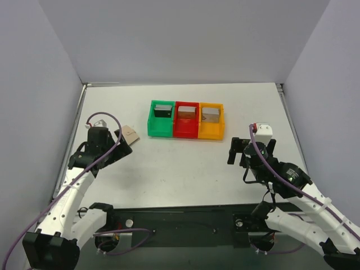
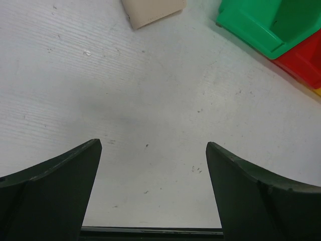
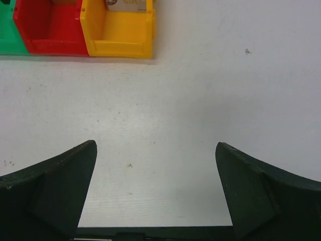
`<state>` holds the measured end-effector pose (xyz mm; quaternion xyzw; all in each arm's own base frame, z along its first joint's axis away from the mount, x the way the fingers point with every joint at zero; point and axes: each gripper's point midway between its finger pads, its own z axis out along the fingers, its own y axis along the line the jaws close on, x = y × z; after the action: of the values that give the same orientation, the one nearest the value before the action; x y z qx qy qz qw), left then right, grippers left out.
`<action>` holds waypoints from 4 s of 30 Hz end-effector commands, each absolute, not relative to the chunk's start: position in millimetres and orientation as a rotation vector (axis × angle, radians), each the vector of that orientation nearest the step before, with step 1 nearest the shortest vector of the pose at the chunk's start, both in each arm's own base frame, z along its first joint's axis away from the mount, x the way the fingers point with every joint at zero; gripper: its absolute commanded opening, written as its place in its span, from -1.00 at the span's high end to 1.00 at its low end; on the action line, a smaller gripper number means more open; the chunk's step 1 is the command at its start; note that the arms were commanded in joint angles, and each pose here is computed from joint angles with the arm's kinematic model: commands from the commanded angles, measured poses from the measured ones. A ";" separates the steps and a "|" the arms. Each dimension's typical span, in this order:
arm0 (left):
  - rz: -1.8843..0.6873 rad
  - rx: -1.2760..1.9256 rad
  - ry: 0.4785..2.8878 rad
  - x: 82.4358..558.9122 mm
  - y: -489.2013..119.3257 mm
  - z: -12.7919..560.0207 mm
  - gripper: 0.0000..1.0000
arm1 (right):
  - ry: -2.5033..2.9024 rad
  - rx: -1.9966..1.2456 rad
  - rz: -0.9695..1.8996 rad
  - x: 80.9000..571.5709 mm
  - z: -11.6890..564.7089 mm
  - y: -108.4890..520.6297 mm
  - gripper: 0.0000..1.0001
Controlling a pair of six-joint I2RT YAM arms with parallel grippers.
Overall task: Take the credit cards out of the card holder
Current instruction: Pick up the card holder from the center of the board.
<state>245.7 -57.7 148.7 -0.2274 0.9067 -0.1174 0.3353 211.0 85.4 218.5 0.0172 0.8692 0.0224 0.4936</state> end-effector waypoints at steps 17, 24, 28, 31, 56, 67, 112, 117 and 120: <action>-0.233 -0.571 2.100 276.7 -34.7 183.4 -0.92 | 2.150 -0.006 0.102 207.7 215.6 96.6 -0.93; -0.267 -0.859 2.178 310.0 -17.3 135.3 -0.81 | 2.175 -0.028 0.142 208.3 215.8 108.3 -0.89; -0.286 -0.920 2.196 335.9 -18.6 121.1 -0.72 | 2.179 -0.039 0.159 205.3 213.7 109.3 -0.89; -0.297 -0.935 2.195 352.6 -19.7 113.3 -0.65 | 2.182 -0.047 0.182 202.7 210.0 111.7 -0.88; -0.369 -1.138 2.127 395.9 -6.8 52.2 -0.36 | 2.139 -0.083 0.265 200.3 220.5 119.3 -0.87; -0.323 -1.097 2.202 396.1 -9.7 32.7 -0.20 | 2.145 -0.070 0.259 204.3 216.9 122.2 -0.86; -1.006 -0.594 1.802 294.7 -93.9 242.5 1.00 | 2.146 -0.260 0.918 163.9 247.7 215.9 -1.00; -1.280 -0.348 1.733 251.3 -160.6 284.1 1.00 | 2.071 -0.278 1.160 155.0 272.8 246.2 -1.00; -1.360 -0.265 1.709 224.6 -188.3 297.7 1.00 | 2.040 -0.262 1.227 155.3 283.8 254.4 -1.00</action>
<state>256.4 -154.5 257.9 -0.1651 0.7340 -0.4801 0.4511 163.2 228.4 256.1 -0.0950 0.8306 0.3971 0.3787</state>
